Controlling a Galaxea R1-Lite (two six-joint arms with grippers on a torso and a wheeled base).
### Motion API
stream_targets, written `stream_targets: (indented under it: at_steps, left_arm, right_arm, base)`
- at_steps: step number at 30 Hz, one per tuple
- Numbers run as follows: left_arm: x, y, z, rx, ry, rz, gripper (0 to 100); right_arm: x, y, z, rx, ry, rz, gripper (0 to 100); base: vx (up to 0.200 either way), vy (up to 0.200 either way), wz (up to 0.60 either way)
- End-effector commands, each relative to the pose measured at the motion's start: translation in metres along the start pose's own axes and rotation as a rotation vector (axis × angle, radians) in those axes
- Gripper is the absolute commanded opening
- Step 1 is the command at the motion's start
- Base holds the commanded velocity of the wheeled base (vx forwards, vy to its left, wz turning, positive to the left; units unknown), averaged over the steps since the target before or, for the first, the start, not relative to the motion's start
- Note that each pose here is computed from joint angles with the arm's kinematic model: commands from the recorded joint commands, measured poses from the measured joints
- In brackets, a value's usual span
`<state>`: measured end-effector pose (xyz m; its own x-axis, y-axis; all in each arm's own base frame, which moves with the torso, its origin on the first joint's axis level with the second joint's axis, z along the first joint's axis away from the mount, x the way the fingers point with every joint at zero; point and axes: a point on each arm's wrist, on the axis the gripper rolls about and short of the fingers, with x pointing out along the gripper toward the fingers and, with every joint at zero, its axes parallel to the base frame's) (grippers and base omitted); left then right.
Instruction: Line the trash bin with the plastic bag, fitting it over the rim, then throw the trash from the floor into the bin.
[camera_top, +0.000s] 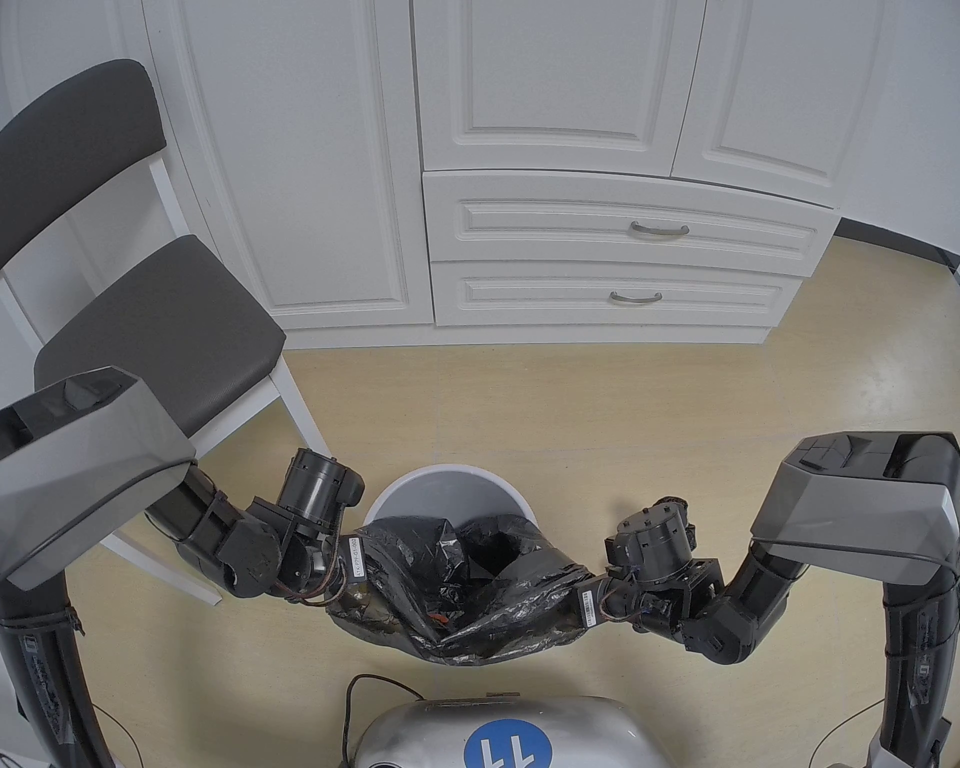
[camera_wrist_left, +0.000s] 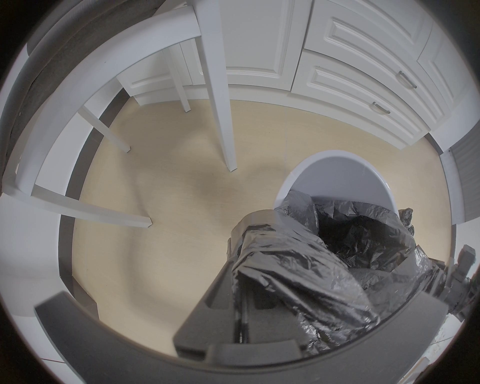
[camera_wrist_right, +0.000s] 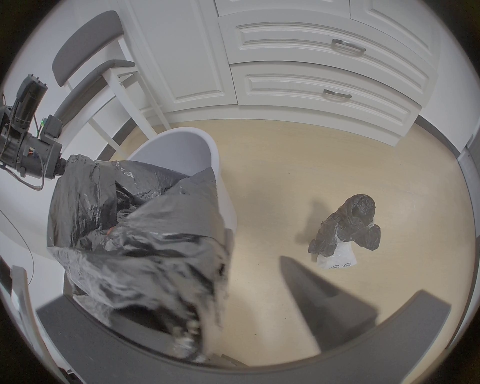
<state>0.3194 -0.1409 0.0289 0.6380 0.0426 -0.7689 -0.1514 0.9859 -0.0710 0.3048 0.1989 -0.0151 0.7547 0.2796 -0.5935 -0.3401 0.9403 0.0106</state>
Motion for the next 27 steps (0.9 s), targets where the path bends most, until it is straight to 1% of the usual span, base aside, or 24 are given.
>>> stream_targets:
  at_steps: [1, 2, 3, 4, 5, 9, 10, 11, 14, 18, 20, 21, 22, 24, 27]
  left_arm:
    - [-0.008, -0.001, 0.004, -0.006, -0.020, -0.016, 0]
    - [-0.009, -0.001, 0.004, -0.006, -0.020, -0.016, 0]
    - [-0.011, -0.001, 0.005, -0.009, -0.024, -0.020, 0]
    - [-0.011, -0.001, 0.005, -0.009, -0.024, -0.020, 0]
    - [-0.012, -0.001, 0.006, -0.011, -0.029, -0.023, 0]
    - [-0.012, -0.001, 0.007, -0.015, -0.032, -0.025, 0]
    - [-0.013, -0.001, 0.009, -0.023, -0.038, -0.025, 0]
    - [-0.013, -0.001, 0.009, -0.024, -0.039, -0.025, 0]
    - [-0.012, 0.000, 0.011, -0.032, -0.043, -0.024, 0]
    - [-0.011, 0.000, 0.010, -0.030, -0.039, -0.021, 0]
    - [-0.009, 0.000, 0.008, -0.023, -0.031, -0.015, 0]
    - [-0.009, 0.000, 0.008, -0.023, -0.031, -0.015, 0]
    - [-0.007, 0.001, 0.007, -0.018, -0.022, -0.010, 0]
    - [-0.004, 0.001, 0.006, -0.016, -0.016, -0.004, 0]
    - [-0.003, 0.002, 0.007, -0.020, -0.017, -0.001, 0]
  right_arm:
    - [-0.025, -0.013, 0.010, -0.028, -0.013, 0.015, 100]
    - [-0.028, -0.016, 0.010, -0.040, -0.010, 0.020, 100]
    - [-0.036, -0.025, 0.011, -0.078, -0.009, 0.045, 100]
    - [-0.038, -0.027, 0.010, -0.085, -0.007, 0.047, 100]
    - [-0.047, -0.036, 0.011, -0.111, -0.010, 0.065, 100]
    - [-0.061, -0.046, 0.012, -0.139, -0.018, 0.095, 100]
    - [-0.067, -0.051, 0.013, -0.155, -0.023, 0.121, 100]
    - [-0.068, -0.052, 0.014, -0.158, -0.029, 0.128, 100]
    - [-0.077, -0.061, 0.014, -0.167, -0.041, 0.195, 100]
    - [-0.086, -0.074, 0.011, -0.184, -0.080, 0.303, 100]
    - [-0.089, -0.081, 0.007, -0.218, -0.112, 0.348, 100]
    - [-0.089, -0.081, 0.007, -0.218, -0.112, 0.348, 100]
    - [-0.091, -0.088, 0.002, -0.252, -0.139, 0.369, 100]
    - [-0.092, -0.092, -0.001, -0.279, -0.165, 0.385, 100]
    - [-0.090, -0.092, -0.001, -0.297, -0.203, 0.393, 100]
  base:
    - [0.000, 0.000, 0.00]
    - [0.000, 0.000, 0.00]
    - [0.000, 0.000, 0.00]
    - [0.000, 0.000, 0.00]
    - [0.000, 0.000, 0.00]
    - [0.000, 0.000, 0.00]
    - [0.000, 0.000, 0.00]
    - [0.000, 0.000, 0.00]
    - [0.000, 0.000, 0.00]
    - [0.000, 0.000, 0.00]
    - [0.000, 0.000, 0.00]
    - [0.000, 0.000, 0.00]
    - [0.000, 0.000, 0.00]
    - [0.000, 0.000, 0.00]
    - [0.000, 0.000, 0.00]
